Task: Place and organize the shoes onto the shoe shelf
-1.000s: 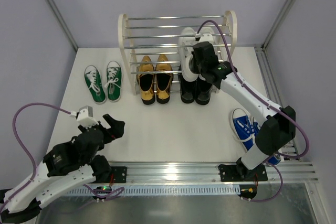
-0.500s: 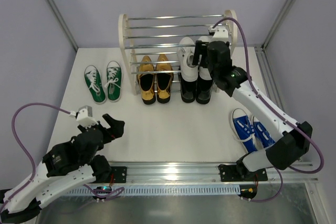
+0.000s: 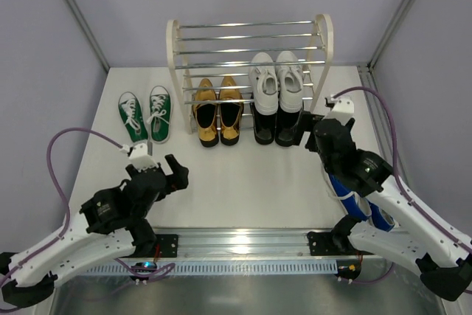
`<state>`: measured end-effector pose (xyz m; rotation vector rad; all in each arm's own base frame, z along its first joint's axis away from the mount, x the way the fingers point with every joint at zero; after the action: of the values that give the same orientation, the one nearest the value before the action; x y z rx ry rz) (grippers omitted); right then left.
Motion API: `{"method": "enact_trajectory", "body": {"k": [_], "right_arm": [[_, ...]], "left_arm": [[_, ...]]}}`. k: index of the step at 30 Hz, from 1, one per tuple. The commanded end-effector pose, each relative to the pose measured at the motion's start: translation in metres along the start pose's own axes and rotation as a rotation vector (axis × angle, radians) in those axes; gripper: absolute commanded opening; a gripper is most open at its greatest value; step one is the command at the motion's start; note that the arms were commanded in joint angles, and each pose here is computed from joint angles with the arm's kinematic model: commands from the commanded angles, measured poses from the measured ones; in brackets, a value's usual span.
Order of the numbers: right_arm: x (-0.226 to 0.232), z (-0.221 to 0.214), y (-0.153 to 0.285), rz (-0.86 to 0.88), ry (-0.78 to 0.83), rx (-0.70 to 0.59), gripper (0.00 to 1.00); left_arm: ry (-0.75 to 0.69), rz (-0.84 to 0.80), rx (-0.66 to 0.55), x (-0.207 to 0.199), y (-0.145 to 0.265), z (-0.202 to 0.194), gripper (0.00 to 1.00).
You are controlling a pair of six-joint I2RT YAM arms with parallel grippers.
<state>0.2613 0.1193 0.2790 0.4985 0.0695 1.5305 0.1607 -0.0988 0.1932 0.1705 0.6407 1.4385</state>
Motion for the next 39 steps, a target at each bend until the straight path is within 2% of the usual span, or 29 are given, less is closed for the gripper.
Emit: {"method": "enact_trajectory", "body": {"k": [1, 3, 6, 9, 10, 12, 14, 16, 18, 19, 21, 22, 23, 29, 33, 39], "right_arm": [[-0.071, -0.063, 0.015, -0.306, -0.019, 0.16, 0.96], [-0.094, -0.088, 0.021, -0.393, -0.074, 0.217, 1.0], [-0.119, -0.102, 0.026, -0.457, -0.151, 0.208, 1.0], [-0.105, -0.104, 0.023, -0.337, -0.211, 0.211, 1.0], [-0.101, -0.105, 0.022, -0.312, -0.225, 0.213, 1.0], [-0.085, -0.107, 0.017, -0.237, -0.242, 0.231, 1.0], [-0.078, -0.109, 0.012, -0.202, -0.215, 0.253, 1.0], [-0.072, -0.117, 0.009, -0.178, -0.187, 0.295, 1.0], [-0.061, -0.124, 0.008, -0.106, -0.197, 0.319, 1.0], [-0.057, -0.126, 0.008, -0.078, -0.195, 0.326, 1.0], [-0.05, -0.137, 0.007, -0.019, -0.207, 0.345, 1.0], [-0.048, -0.138, 0.007, 0.004, -0.208, 0.345, 1.0], [-0.047, -0.143, 0.005, 0.014, -0.206, 0.348, 1.0], [-0.026, -0.158, 0.006, 0.156, -0.193, 0.401, 1.0], [-0.02, -0.158, 0.007, 0.205, -0.178, 0.404, 1.0], [-0.019, -0.156, 0.009, 0.23, -0.159, 0.386, 1.0]], "left_arm": [[-0.001, -0.085, -0.02, -0.033, -0.005, 0.014, 1.0], [-0.006, -0.117, -0.01, -0.045, -0.01, 0.012, 1.0], [-0.02, -0.143, 0.008, -0.055, -0.015, 0.008, 1.0], [-0.059, -0.06, -0.001, -0.044, -0.024, 0.005, 1.0], [-0.075, 0.015, -0.042, -0.033, -0.03, 0.012, 1.0], [-0.087, 0.067, -0.053, -0.027, -0.035, 0.023, 1.0], [-0.093, 0.138, 0.012, -0.013, -0.05, 0.026, 1.0], [-0.027, 0.163, 0.074, -0.003, -0.062, 0.033, 1.0], [0.001, 0.209, 0.094, 0.011, -0.068, 0.043, 1.0], [0.027, 0.29, 0.083, 0.03, -0.072, 0.058, 1.0], [0.013, 0.361, 0.108, 0.05, -0.075, 0.067, 1.0], [0.053, 0.405, 0.092, 0.063, -0.076, 0.084, 1.0], [0.052, 0.436, 0.134, 0.071, -0.082, 0.083, 1.0], [-0.033, 0.498, 0.151, 0.09, -0.119, 0.117, 1.0], [-0.085, 0.514, 0.197, 0.105, -0.165, 0.123, 1.0], [-0.109, 0.529, 0.2, 0.134, -0.2, 0.137, 1.0]]}}
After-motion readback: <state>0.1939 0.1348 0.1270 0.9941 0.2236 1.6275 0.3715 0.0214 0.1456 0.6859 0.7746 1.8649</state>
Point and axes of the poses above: each gripper's point midway between its finger pads, its own y axis back along the fingers, its own x axis along the line the jaws close on, z = x × y, the point moved 1 cm from there along y, back along the fingers, and after that the axes turned 5 degrees about -y, right-handed, at the moved point
